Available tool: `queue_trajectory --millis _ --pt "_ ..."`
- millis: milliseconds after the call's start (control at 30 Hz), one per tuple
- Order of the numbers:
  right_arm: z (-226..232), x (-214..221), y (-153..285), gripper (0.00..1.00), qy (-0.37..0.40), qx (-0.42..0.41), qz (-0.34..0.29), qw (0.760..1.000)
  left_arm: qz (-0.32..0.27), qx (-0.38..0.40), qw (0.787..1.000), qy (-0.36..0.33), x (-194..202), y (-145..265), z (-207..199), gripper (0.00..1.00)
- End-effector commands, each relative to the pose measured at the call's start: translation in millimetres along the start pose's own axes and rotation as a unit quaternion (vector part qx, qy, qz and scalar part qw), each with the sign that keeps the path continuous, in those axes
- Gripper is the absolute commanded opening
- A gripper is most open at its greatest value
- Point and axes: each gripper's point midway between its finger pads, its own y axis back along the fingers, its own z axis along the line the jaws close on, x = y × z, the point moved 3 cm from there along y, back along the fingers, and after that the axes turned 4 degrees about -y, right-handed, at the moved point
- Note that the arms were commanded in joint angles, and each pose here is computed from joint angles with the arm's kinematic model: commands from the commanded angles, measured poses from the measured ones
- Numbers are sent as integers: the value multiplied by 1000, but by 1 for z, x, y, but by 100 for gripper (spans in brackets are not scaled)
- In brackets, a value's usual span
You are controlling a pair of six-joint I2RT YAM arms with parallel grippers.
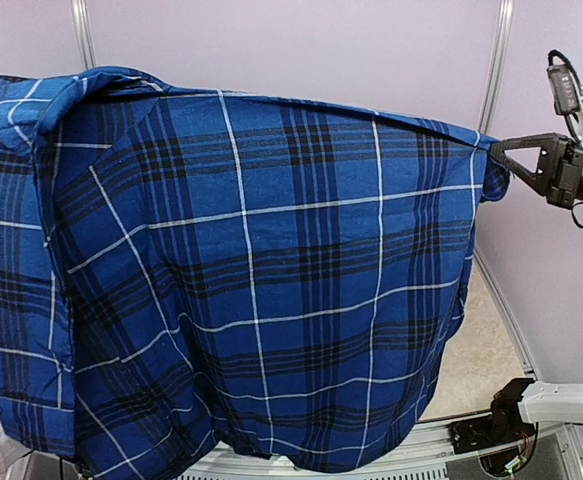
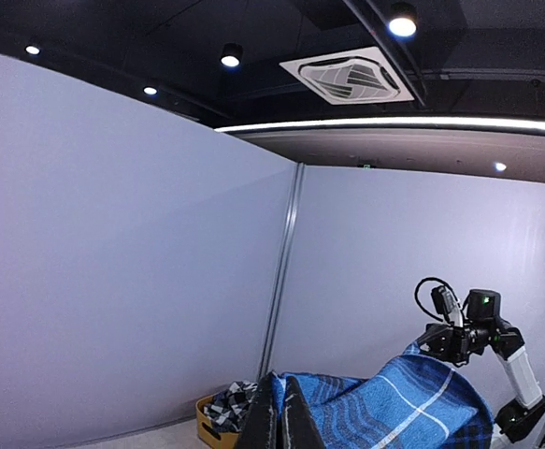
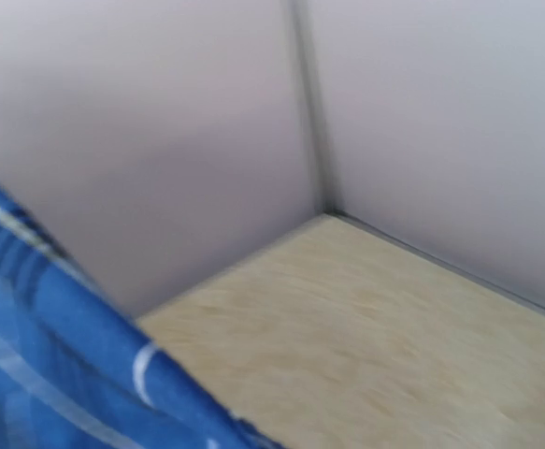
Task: Fold and stack the long sleeve shirts
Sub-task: Flatten out the crumpled shirt at the center of the board.
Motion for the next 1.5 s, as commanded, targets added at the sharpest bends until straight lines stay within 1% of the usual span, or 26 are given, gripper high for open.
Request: queue_trajectory --millis 0,33,67,100,167,233,267,300,333,400,467,500,533,567,633,800,967,1000,1133,1233,1333,1367,1467 --pt "-81 39 -38 0 -27 191 68 979 82 -169 982 24 80 -46 110 0" --pt "-98 51 -49 0 -27 218 85 972 92 -193 977 23 94 -51 126 0" --pt "-115 62 -61 0 -23 247 101 963 124 -228 965 27 126 -58 155 0" --pt "-133 75 -74 0 -21 278 119 953 137 -261 955 27 145 -62 176 0" --pt "-167 100 -101 0 -14 319 155 935 176 -313 933 29 196 -73 222 0" --pt "-198 124 -129 0 -10 339 189 922 205 -347 915 32 237 -80 255 0" --pt "-212 138 -145 0 -9 341 207 917 217 -354 909 34 254 -83 267 0" --pt "-224 151 -160 0 -8 343 223 912 244 -376 893 37 284 -86 288 0" --pt "-235 163 -173 0 -6 343 236 909 257 -390 884 36 301 -86 301 0" --pt "-258 196 -202 0 -2 344 270 899 310 -412 856 46 356 -85 331 0" --pt "-276 220 -222 0 4 345 295 891 343 -425 836 54 398 -81 350 0" --pt "-284 229 -230 0 11 348 304 887 354 -428 830 58 413 -80 357 0" --pt "-292 238 -239 0 14 350 310 884 374 -434 817 65 438 -77 367 0" --pt "-298 246 -247 0 16 349 317 882 389 -435 809 71 456 -75 373 0" --pt "-305 258 -260 0 21 340 325 882 408 -436 798 79 481 -73 381 0" --pt "-318 272 -279 0 42 343 326 880 421 -443 788 77 507 -67 393 0" --pt "-335 273 -289 0 58 377 312 870 416 -432 796 81 519 -76 401 1" --pt "-338 270 -290 0 73 380 311 868 410 -431 799 81 517 -80 403 0" --pt "-353 267 -296 0 90 412 306 854 393 -430 808 81 513 -95 416 0" --pt "-364 270 -303 0 95 431 312 841 389 -432 809 88 516 -105 430 0" --pt "-369 267 -310 0 94 435 311 840 393 -430 806 99 526 -110 442 0" --pt "-369 265 -312 1 94 436 309 840 392 -431 806 101 528 -111 446 3" --pt "-372 260 -314 12 96 441 305 839 388 -426 809 116 537 -113 455 10"
